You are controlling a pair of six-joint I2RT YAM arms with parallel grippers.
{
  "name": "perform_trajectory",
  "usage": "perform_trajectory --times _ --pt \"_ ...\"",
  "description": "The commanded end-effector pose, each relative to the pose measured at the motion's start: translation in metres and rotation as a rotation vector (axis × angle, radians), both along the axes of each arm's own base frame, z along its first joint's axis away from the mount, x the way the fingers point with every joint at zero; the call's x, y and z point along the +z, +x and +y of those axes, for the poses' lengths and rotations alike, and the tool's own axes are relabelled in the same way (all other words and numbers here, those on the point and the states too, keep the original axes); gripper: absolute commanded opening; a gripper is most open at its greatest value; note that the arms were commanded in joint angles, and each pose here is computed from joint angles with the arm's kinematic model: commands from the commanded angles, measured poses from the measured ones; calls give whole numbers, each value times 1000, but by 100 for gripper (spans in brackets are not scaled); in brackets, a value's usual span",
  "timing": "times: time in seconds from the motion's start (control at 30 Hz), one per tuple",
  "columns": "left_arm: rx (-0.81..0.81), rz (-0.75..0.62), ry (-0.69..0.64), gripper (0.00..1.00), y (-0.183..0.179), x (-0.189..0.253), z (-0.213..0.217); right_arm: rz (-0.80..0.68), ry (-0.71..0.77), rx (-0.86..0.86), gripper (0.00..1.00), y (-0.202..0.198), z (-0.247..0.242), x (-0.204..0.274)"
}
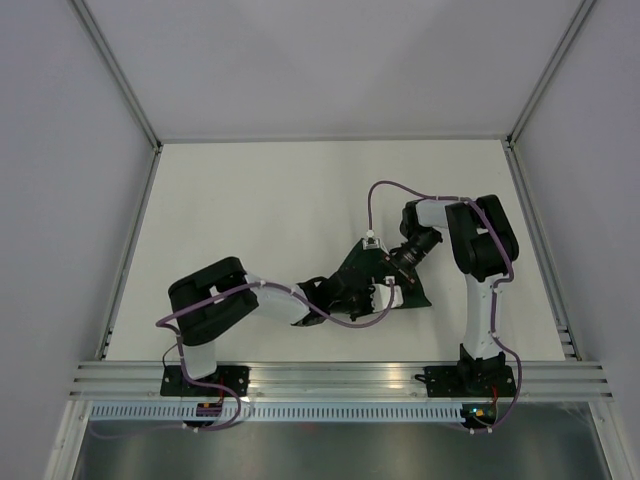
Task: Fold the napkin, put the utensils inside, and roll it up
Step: Roll the napkin at the center of the board.
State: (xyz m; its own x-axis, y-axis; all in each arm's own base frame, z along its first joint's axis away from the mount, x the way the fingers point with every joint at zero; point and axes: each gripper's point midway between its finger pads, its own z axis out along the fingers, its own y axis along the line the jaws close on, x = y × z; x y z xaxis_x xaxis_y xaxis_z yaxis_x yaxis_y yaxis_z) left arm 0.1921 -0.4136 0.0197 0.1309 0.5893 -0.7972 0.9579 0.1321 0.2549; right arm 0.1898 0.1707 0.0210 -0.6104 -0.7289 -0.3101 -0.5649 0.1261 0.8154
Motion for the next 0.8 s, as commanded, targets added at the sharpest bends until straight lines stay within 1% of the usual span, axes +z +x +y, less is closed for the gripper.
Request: perform_trajectory --times 0.0,0.03,0.17,0.37,0.47,0.63,0.67,0.7,0.73,0.77 --pt "1 189 113 8 -20 -44 26 -240 26 56 50 38 -4 -14" --pt "16 201 110 6 -18 -46 29 -248 29 50 52 40 -4 -11" --pt "51 254 78 6 -11 -46 35 -302 61 25 54 55 -4 9" --pt "70 382 62 4 -7 -53 42 -387 128 -47 55 73 -6 44" --pt "61 505 36 4 -7 -54 43 -449 168 -103 56 83 -10 57" --pt "95 676 46 4 -1 -64 47 -564 184 -147 57 86 -17 68" --pt "90 710 53 4 -3 -66 47 -636 180 -152 58 88 -18 68" --pt "106 752 68 5 0 -65 47 -644 162 -185 59 88 -19 69" --pt "111 802 89 6 -3 -75 50 -703 157 -198 60 92 -19 59" --pt "99 855 90 6 -6 -74 49 -782 130 -199 62 94 -23 65"
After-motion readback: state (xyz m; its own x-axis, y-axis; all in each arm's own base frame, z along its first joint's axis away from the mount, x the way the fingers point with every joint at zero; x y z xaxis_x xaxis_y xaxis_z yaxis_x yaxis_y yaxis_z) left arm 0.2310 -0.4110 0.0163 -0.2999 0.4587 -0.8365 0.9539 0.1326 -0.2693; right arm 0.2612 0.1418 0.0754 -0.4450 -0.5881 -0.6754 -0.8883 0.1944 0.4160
